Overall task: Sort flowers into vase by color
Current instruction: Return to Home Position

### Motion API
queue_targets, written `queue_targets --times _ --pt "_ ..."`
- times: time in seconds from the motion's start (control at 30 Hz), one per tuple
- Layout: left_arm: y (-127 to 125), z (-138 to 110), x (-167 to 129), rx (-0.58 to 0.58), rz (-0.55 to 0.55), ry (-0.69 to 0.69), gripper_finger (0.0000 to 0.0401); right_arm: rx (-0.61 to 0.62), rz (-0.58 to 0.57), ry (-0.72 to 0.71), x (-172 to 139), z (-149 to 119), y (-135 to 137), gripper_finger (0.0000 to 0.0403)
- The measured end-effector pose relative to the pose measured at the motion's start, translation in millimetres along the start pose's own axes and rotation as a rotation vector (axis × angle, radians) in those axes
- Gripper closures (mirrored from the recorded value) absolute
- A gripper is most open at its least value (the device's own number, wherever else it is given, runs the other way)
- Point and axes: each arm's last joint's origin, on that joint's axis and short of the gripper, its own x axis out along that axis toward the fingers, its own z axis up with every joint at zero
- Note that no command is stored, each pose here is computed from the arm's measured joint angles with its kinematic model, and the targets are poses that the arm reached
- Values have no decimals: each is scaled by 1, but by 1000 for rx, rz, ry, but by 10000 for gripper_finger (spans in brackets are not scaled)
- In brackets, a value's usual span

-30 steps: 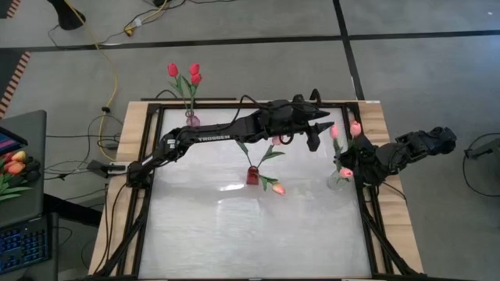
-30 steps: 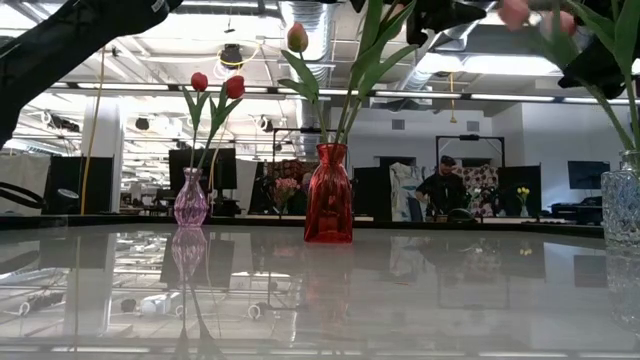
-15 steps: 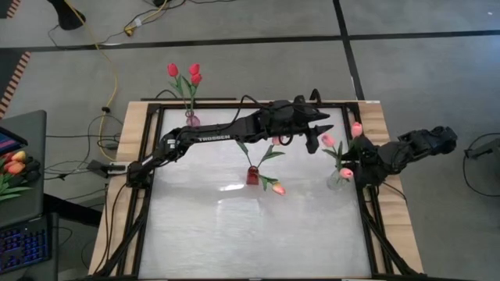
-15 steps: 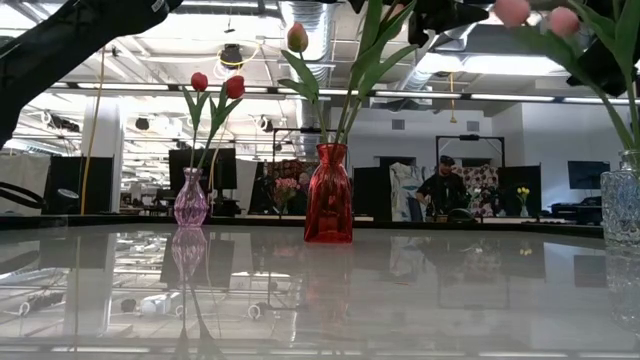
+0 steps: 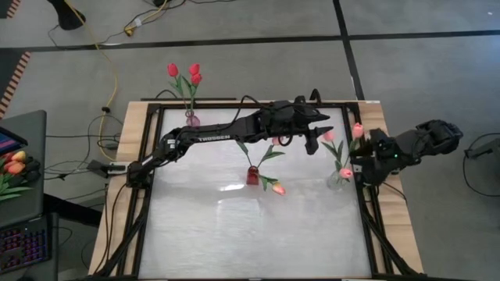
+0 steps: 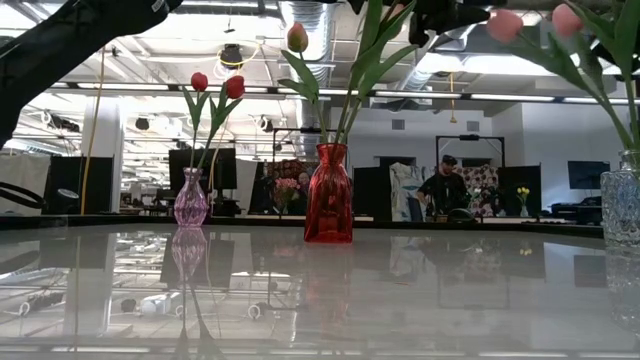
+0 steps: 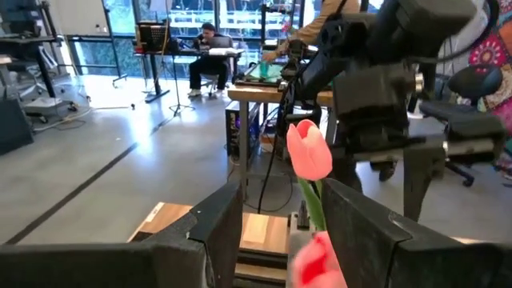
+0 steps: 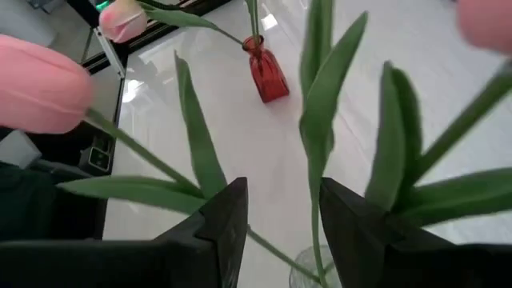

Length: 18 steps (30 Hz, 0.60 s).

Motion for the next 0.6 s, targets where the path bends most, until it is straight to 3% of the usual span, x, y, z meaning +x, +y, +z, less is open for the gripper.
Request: queue_targets --times 0.23,0.6 --pt "0 27 -16 47 0 -23 241 3 45 -45 -22 11 0 223" --pt "1 84 -78 62 0 101 241 44 128 -180 -58 29 -1 223"
